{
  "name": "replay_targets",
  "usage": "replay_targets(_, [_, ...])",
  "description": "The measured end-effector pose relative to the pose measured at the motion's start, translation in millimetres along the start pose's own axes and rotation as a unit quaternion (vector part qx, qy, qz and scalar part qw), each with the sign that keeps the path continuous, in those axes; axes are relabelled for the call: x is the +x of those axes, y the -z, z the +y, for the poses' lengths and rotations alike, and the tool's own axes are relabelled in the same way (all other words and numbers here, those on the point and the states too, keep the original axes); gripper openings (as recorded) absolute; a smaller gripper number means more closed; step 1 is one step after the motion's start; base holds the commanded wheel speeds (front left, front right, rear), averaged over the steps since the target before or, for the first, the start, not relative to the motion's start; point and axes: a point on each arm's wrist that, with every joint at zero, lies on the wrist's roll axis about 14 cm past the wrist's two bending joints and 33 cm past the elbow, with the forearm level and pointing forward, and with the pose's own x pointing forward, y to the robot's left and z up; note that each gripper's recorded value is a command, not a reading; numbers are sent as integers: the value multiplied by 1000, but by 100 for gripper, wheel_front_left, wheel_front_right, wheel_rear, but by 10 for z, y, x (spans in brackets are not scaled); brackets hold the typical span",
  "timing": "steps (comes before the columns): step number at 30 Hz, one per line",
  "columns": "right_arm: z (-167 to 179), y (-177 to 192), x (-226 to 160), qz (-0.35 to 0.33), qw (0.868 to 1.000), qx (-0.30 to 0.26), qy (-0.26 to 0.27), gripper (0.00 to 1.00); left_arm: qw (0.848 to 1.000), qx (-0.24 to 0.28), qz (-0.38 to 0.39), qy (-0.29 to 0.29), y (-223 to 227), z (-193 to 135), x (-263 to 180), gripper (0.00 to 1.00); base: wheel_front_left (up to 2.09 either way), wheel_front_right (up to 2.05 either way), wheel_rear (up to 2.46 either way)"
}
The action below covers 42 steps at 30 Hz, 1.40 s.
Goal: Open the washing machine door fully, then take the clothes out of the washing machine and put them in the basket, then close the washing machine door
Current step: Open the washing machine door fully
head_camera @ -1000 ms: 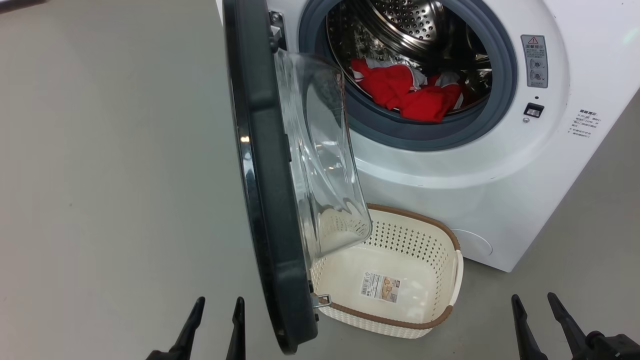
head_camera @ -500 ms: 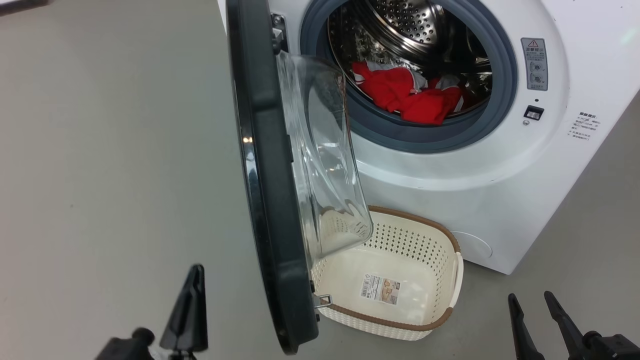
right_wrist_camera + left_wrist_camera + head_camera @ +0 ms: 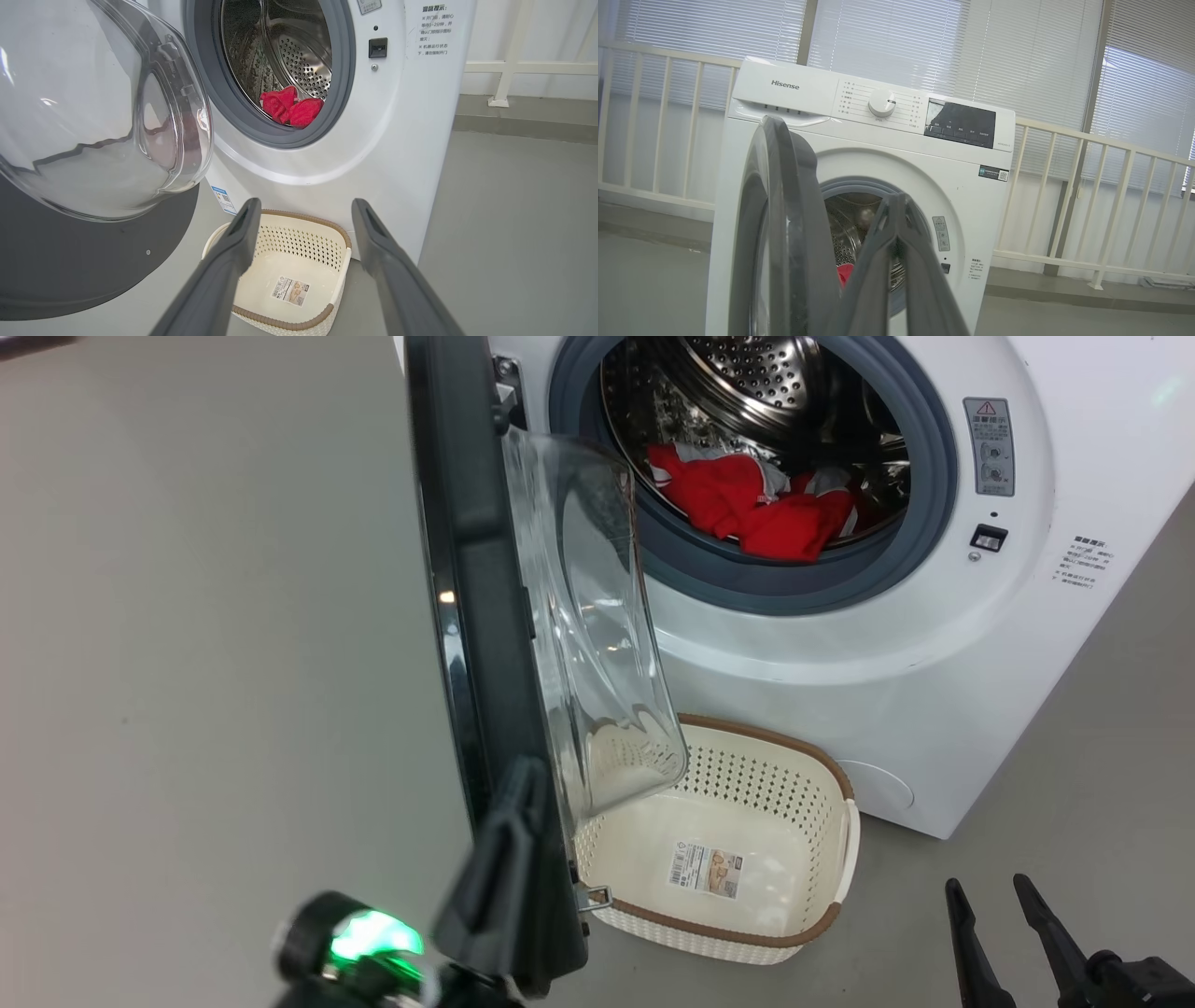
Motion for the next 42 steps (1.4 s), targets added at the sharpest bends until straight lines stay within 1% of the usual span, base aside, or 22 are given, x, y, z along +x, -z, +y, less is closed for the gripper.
replay_targets(4, [-8, 1, 1, 0, 1000, 1, 1, 100, 997, -30, 60, 40, 361, -290, -122, 0, 0, 0, 0])
replay_targets(6, [-11, 8, 2, 1, 1000, 1, 2, 100, 992, -47, 106, 46, 623, -362, -256, 0, 0, 0, 0])
replay_targets(7, [-13, 15, 2, 2, 1000, 2, 2, 100, 986, -54, 149, 47, 865, -383, -385, 0, 0, 0, 0])
replay_targets(11, [-22, 26, 3, 2, 1000, 3, 3, 100, 974, -62, 214, 31, 1227, -322, -603, 0, 0, 0, 0])
replay_targets(15, [-24, 31, 4, 3, 1000, 4, 3, 100, 965, -67, 252, 8, 1426, -208, -745, 0, 0, 0, 0])
replay_targets(18, [-22, 30, 5, 3, 1000, 3, 3, 100, 963, -66, 262, -5, 1484, -131, -792, 0, 0, 0, 0])
replay_targets(31, [37, 23, 30, 2, 1000, 2, -6, 100, 964, -55, 251, -63, 1416, 189, -805, 0, 0, 0, 0])
replay_targets(35, [67, 26, 44, 3, 1000, 1, -11, 100, 965, -38, 244, -94, 1364, 387, -822, 0, 0, 0, 0])
replay_targets(39, [95, 47, 57, 6, 1000, 2, -16, 100, 961, -19, 241, -131, 1321, 633, -882, 0, 0, 0, 0])
replay_targets(40, [95, 47, 57, 6, 1000, 2, -16, 100, 961, -19, 241, -131, 1321, 633, -882, 0, 0, 0, 0])
replay_targets(42, [98, 60, 62, 8, 1000, 3, -17, 100, 960, -9, 238, -147, 1296, 740, -892, 0, 0, 0, 0])
